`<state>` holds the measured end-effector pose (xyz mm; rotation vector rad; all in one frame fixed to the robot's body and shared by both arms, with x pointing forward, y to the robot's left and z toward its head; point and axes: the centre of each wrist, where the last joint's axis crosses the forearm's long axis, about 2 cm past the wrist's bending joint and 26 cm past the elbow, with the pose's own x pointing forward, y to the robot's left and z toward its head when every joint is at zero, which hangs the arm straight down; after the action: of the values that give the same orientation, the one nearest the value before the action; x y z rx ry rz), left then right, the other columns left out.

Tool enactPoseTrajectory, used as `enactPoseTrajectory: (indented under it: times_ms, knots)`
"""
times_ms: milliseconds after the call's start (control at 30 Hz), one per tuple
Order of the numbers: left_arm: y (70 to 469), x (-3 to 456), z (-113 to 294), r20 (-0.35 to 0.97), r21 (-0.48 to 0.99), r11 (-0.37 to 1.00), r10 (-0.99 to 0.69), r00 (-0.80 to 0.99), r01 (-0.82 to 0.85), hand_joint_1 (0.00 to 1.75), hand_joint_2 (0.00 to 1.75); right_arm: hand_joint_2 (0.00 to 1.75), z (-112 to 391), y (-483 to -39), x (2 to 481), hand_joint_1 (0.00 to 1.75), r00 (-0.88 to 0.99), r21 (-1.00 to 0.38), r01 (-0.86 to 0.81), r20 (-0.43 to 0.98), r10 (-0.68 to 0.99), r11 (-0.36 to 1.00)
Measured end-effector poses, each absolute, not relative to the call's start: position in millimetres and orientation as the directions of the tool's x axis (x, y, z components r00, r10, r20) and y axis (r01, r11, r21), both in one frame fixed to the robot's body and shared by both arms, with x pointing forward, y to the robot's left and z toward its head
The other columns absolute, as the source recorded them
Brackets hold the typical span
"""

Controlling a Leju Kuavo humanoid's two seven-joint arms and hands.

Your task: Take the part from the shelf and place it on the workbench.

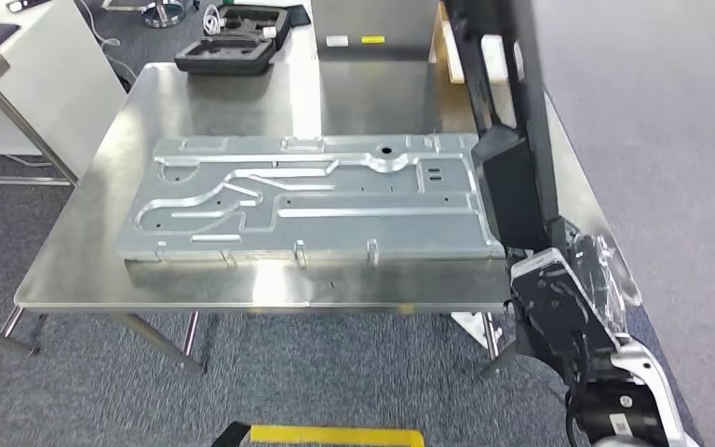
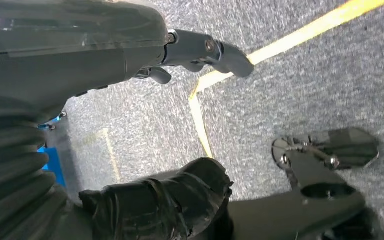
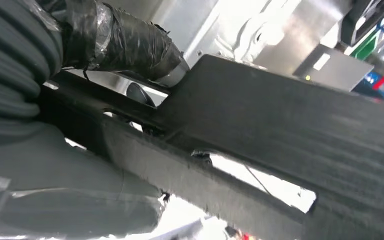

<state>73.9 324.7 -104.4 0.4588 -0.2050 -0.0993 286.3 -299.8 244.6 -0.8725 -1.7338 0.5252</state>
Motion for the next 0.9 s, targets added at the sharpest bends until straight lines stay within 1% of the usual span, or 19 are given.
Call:
enactPoseTrajectory:
  times_ms: [300,900]
  knots:
    - [325,77,-104,0.188,0.432,0.9,-0.141,0.972,0.047,0.0,1.75,1.75,232,-316,294,1.54,-0.087,-0.794,0.283,0.537,0.839,0.537]
    - [328,76,-104,0.187,0.439,0.897,-0.138,0.973,0.043,0.0,1.75,1.75,223,-324,298,1.54,-0.041,-0.817,0.268,0.519,0.854,0.51]
